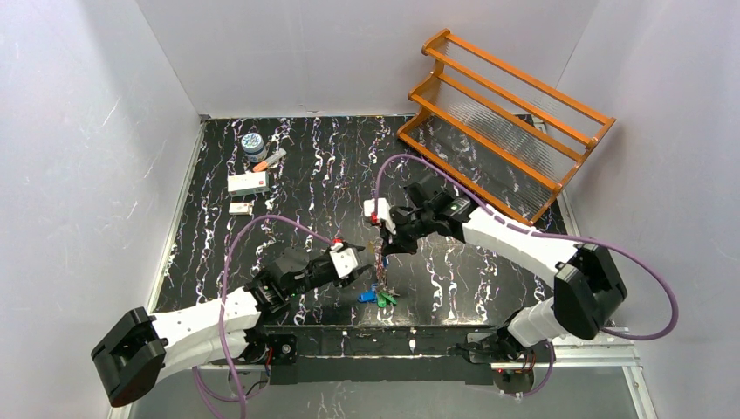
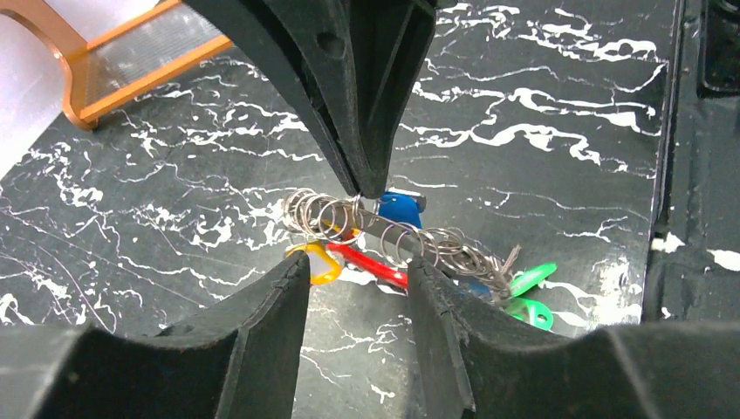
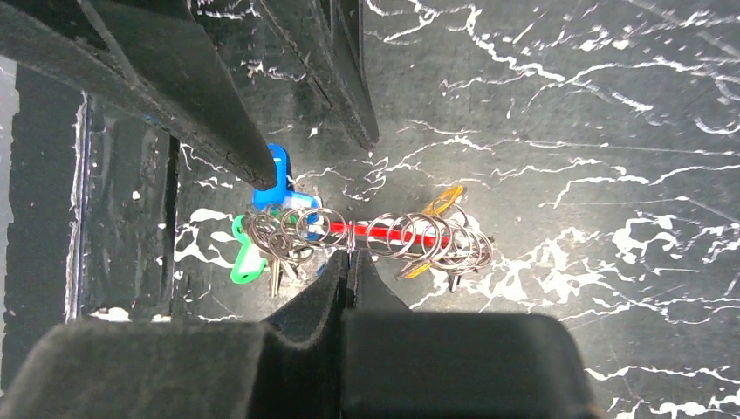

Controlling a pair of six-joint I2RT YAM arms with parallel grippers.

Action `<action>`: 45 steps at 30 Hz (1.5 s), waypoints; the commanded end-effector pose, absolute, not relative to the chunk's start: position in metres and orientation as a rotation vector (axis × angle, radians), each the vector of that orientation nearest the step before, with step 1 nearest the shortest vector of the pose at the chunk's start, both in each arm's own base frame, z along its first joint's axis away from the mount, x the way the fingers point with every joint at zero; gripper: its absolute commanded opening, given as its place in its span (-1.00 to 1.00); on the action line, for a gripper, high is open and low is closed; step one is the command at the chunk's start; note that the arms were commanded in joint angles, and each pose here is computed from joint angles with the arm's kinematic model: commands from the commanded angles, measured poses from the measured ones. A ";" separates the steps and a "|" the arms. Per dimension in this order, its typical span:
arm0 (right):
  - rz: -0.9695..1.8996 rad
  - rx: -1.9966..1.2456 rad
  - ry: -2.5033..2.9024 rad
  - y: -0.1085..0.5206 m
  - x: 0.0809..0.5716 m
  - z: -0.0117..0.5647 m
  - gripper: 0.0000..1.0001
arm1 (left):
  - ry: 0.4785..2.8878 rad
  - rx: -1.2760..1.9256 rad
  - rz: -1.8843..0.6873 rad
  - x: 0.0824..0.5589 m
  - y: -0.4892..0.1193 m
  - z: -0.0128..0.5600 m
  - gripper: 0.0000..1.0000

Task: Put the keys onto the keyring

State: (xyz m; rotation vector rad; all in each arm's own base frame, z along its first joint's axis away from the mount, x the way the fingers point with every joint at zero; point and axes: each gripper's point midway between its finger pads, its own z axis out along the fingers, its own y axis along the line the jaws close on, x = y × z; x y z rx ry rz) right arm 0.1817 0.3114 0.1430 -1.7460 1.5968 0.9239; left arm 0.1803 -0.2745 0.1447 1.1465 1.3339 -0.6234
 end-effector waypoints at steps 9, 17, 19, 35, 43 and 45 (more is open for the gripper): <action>0.800 -1.886 1.750 0.319 0.176 0.122 -0.97 | 1.404 1.201 -0.598 0.183 -0.275 0.125 -0.11; 0.915 -1.909 1.667 0.328 0.162 0.125 -0.97 | 1.412 1.182 -0.616 0.185 -0.278 0.119 -0.22; 0.920 -1.915 1.649 0.329 0.161 0.126 -0.97 | 1.411 1.174 -0.609 0.186 -0.279 0.120 -0.25; 0.942 -1.949 1.582 0.334 0.155 0.133 -0.97 | 1.398 1.189 -0.600 0.191 -0.284 0.121 -0.71; 0.938 -1.950 1.575 0.335 0.155 0.133 -0.97 | 1.390 1.205 -0.621 0.190 -0.290 0.123 -0.74; 0.939 -1.949 1.574 0.335 0.155 0.133 -0.97 | 1.391 1.200 -0.623 0.191 -0.291 0.124 -0.72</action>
